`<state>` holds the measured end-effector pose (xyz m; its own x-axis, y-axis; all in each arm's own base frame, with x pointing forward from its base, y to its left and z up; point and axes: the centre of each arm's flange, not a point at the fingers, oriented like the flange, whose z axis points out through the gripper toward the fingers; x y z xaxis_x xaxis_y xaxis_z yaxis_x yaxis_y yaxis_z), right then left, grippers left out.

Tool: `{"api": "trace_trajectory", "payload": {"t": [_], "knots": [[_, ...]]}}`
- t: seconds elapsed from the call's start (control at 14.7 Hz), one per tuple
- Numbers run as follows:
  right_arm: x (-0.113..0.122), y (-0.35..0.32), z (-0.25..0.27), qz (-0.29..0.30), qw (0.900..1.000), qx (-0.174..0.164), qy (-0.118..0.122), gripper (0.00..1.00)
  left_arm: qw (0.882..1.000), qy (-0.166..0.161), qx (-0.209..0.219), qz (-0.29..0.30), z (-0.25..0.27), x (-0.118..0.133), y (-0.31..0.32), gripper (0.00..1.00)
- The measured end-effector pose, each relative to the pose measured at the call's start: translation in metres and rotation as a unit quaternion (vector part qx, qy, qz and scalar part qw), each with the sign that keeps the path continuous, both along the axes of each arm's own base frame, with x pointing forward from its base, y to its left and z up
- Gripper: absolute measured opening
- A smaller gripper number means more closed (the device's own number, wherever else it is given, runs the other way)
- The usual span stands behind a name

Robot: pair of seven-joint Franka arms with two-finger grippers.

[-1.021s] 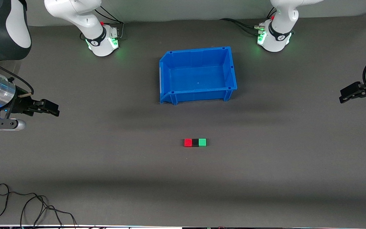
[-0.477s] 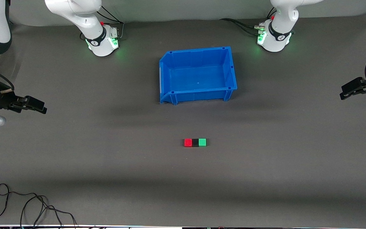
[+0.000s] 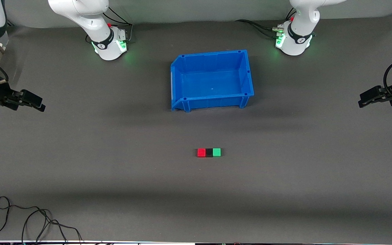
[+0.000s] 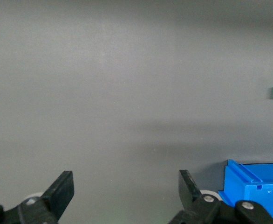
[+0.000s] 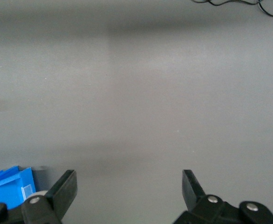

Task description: Attach green and red cubes to black cube

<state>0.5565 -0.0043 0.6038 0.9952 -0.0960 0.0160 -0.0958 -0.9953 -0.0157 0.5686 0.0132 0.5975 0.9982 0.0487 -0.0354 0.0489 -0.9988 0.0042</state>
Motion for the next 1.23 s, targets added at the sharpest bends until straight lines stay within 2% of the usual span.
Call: {"api": "trace_trajectory", "payload": {"t": [1.23], "knots": [[-0.003, 0.002, -0.005, 0.002, 1.0, 0.0, 0.006, 1.0, 1.0, 0.013, -0.001, 0.005, -0.011, -0.002, 0.001, 1.0]]}}
